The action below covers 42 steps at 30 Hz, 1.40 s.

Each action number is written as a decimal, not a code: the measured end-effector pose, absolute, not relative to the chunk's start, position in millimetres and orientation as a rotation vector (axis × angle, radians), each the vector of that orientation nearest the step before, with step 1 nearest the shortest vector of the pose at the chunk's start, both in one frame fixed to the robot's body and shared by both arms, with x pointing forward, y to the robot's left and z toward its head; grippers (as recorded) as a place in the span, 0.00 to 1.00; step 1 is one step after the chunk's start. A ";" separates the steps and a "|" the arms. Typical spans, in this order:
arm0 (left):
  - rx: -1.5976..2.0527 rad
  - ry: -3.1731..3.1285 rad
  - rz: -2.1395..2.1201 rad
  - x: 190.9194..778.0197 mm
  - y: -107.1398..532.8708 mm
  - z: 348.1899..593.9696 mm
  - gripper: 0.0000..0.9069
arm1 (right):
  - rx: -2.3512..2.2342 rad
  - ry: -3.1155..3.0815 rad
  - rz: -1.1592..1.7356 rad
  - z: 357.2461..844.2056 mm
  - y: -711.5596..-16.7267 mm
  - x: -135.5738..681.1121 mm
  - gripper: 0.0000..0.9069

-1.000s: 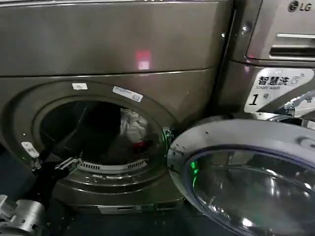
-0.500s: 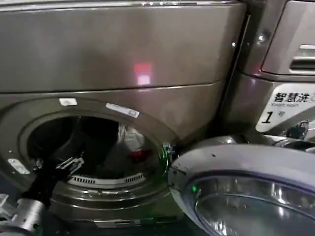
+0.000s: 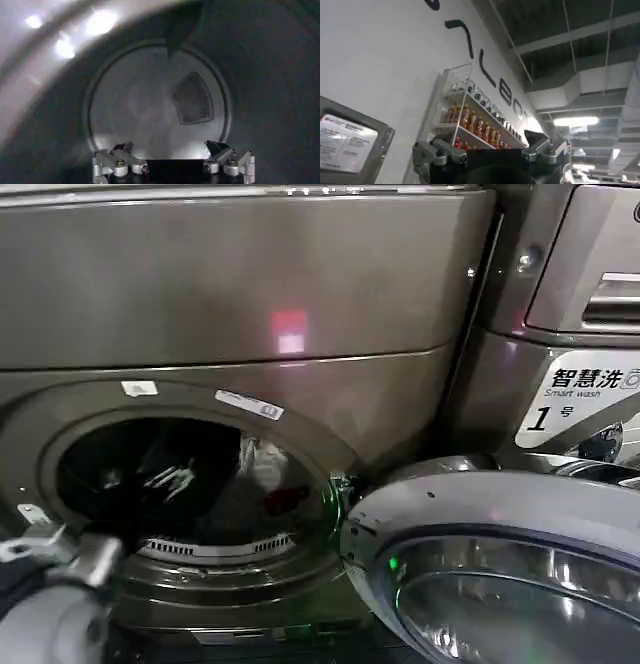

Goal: Grasp the clothes from the dryer.

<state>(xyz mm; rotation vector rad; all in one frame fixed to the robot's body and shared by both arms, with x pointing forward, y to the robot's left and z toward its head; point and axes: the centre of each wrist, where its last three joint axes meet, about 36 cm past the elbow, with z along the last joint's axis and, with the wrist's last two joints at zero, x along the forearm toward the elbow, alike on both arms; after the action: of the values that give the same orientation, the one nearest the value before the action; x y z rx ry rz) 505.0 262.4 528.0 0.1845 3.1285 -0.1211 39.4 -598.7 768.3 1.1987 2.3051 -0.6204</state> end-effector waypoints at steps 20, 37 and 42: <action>0.189 3.185 -0.138 672.3 231.7 518.4 1.00 | 1.146 2.321 -0.602 761.8 -597.2 51.7 1.00; 0.511 3.340 0.070 750.4 235.3 508.1 1.00 | 1.113 2.328 -0.602 756.8 -589.8 52.8 1.00; 0.832 3.332 0.382 757.5 237.2 498.4 1.00 | 1.114 2.327 -0.609 757.0 -589.4 50.5 1.00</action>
<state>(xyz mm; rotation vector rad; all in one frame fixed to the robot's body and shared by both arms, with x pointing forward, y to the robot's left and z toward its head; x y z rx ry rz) 757.5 237.2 498.4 0.8319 3.3319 0.3823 50.5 -589.4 757.0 1.1142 2.3269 -0.6089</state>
